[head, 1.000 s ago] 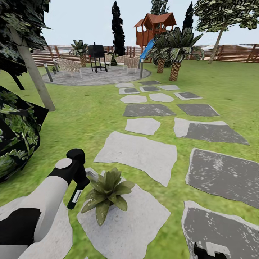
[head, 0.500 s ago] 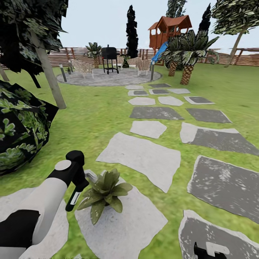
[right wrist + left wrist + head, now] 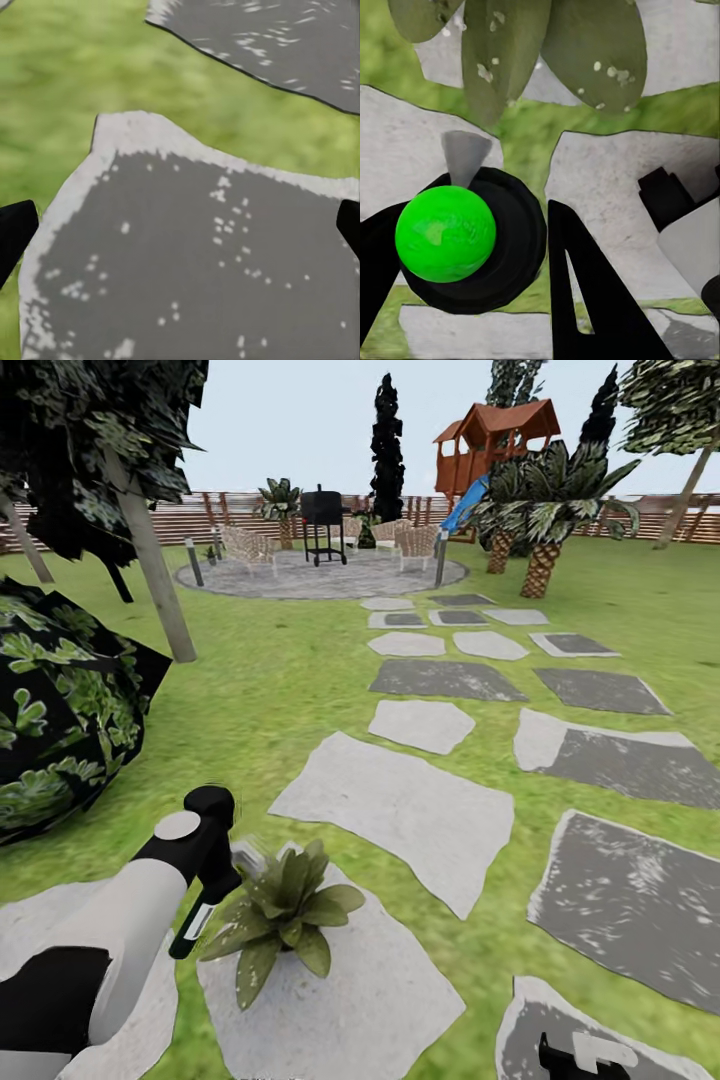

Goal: Pick up the pesticide atomizer in the garden and spray insectifuge to fully cover both potted plants in the garden.

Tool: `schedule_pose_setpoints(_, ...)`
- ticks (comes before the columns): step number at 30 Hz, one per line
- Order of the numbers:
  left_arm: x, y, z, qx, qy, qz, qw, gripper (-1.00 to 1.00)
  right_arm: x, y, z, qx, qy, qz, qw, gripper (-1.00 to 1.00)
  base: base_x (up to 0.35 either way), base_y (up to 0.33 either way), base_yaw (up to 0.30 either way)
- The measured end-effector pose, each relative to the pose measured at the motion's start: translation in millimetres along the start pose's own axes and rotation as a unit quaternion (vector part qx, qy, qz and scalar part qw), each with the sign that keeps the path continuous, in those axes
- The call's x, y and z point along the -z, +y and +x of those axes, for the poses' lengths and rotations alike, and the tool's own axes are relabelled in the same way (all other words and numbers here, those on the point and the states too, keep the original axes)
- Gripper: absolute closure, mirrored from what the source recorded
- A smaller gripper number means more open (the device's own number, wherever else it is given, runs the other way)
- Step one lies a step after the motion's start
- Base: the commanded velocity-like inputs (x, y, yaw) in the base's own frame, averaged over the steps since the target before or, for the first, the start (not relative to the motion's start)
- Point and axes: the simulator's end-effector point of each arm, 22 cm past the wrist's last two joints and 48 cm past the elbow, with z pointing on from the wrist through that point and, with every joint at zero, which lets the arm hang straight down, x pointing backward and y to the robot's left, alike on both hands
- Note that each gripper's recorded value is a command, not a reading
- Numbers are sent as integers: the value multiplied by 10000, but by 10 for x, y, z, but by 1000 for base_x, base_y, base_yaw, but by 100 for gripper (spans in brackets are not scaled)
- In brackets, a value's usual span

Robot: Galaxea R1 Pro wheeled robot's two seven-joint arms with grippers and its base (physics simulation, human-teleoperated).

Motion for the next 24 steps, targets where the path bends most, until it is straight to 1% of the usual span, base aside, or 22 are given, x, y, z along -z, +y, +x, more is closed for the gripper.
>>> schedule_pose_setpoints(3,-153,15,189,32,307,64,9995,100,0,2,1,0,1,-1,10000,-100,1,-1,275)
schedule_pose_setpoints(7,-245,-16,284,33,469,167,9988,100,1,4,1,-1,1,-2,10000,-100,0,0,278)
schedule_pose_setpoints(8,-318,-39,358,47,559,234,9981,100,2,7,2,-1,2,-5,10000,-100,0,0,278)
schedule_pose_setpoints(10,-397,-83,421,47,636,297,9975,100,2,9,3,-3,4,-5,10000,-100,0,0,278)
schedule_pose_setpoints(15,-404,-107,404,38,621,293,9976,100,3,9,5,-3,5,-6,10000,-100,0,0,246)
schedule_pose_setpoints(18,-398,-135,374,24,594,308,9978,100,4,8,4,-4,3,-6,10000,-100,94,-59,45)
schedule_pose_setpoints(24,-392,-164,344,8,567,325,9979,100,1,-4,-1,0,-3,3,10000,-100,189,-198,3)
